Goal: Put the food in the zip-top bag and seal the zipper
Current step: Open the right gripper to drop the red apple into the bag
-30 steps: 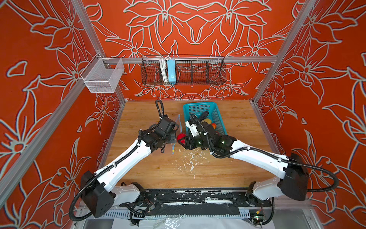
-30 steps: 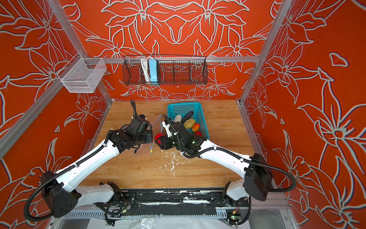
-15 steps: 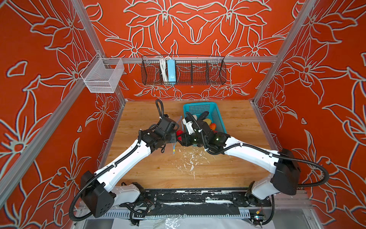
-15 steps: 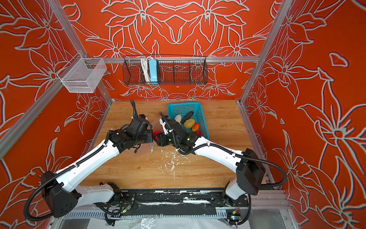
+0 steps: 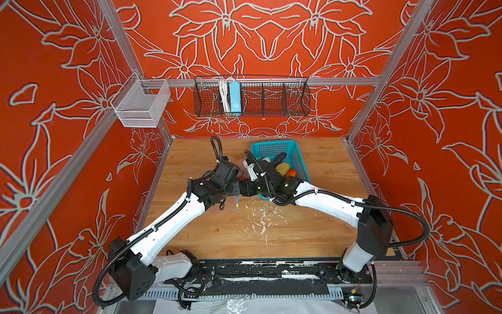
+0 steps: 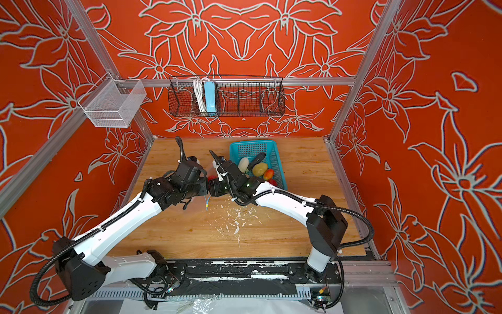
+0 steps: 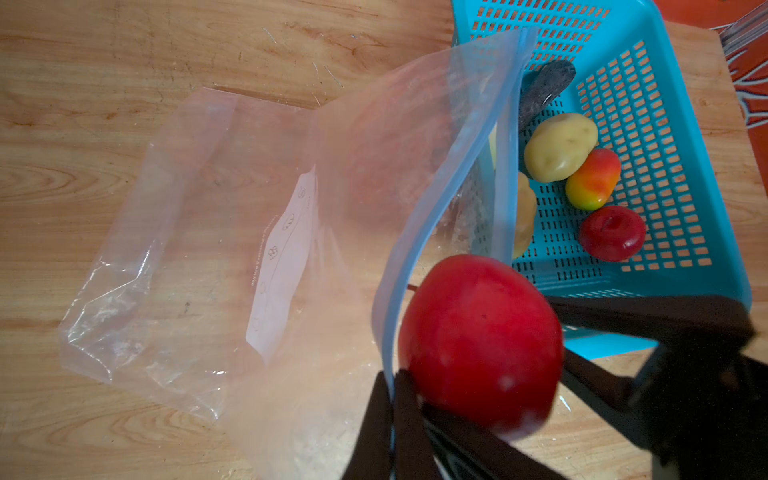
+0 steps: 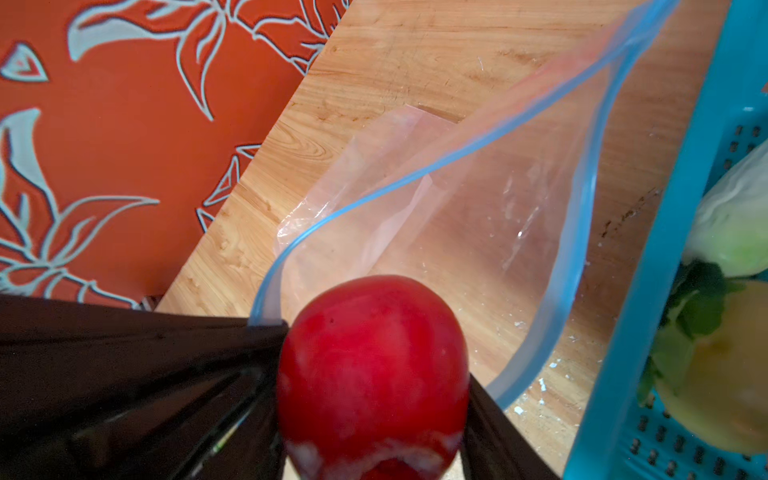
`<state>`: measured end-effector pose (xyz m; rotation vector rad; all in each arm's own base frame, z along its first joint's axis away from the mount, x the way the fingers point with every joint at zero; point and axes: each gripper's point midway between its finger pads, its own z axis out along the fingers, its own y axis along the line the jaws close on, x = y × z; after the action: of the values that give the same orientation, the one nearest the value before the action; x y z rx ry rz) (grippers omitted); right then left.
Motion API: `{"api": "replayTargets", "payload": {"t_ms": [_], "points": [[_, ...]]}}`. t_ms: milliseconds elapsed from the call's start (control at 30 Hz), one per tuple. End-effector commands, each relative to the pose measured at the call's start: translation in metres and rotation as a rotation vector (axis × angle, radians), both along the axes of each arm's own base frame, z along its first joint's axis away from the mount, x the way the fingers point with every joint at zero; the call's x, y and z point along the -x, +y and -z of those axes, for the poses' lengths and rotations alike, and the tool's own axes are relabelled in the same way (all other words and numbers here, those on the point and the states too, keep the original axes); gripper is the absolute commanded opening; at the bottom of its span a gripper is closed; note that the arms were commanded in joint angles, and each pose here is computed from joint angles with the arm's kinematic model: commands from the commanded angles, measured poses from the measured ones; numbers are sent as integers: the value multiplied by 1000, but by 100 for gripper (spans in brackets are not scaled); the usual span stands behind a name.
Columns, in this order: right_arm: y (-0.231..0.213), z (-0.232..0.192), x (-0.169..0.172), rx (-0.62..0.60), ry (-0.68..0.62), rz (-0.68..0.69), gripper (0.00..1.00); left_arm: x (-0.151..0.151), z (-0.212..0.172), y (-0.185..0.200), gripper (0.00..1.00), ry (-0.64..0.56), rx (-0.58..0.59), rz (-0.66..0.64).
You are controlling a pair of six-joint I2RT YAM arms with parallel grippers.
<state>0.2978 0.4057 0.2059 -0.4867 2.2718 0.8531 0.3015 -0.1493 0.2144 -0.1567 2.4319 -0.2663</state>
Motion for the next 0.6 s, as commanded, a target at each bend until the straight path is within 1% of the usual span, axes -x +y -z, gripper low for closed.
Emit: {"api": "replayTargets", "payload": {"t_ms": [0, 67, 267, 400, 467, 500, 567], "points": [[9, -12, -2, -17, -29, -16, 69, -1, -17, -7, 0, -40, 63, 6], [10, -17, -4, -25, -39, -17, 74, 0, -19, -8, 0, -43, 74, 9], [9, -38, -2, -47, -77, -37, 82, 1, -18, -8, 0, -40, 71, 8], [-2, -53, 3, -40, -107, -34, 87, 0, -18, -4, 0, -48, 55, -1], [-10, -57, 6, -30, -121, -27, 91, 0, -19, -2, 0, -55, 50, -7], [-15, -58, 7, -24, -126, -21, 97, -1, -20, -1, 0, -61, 48, -12], [-24, -58, 10, -12, -134, -11, 98, -2, -23, 0, 0, -69, 54, -15]]}}
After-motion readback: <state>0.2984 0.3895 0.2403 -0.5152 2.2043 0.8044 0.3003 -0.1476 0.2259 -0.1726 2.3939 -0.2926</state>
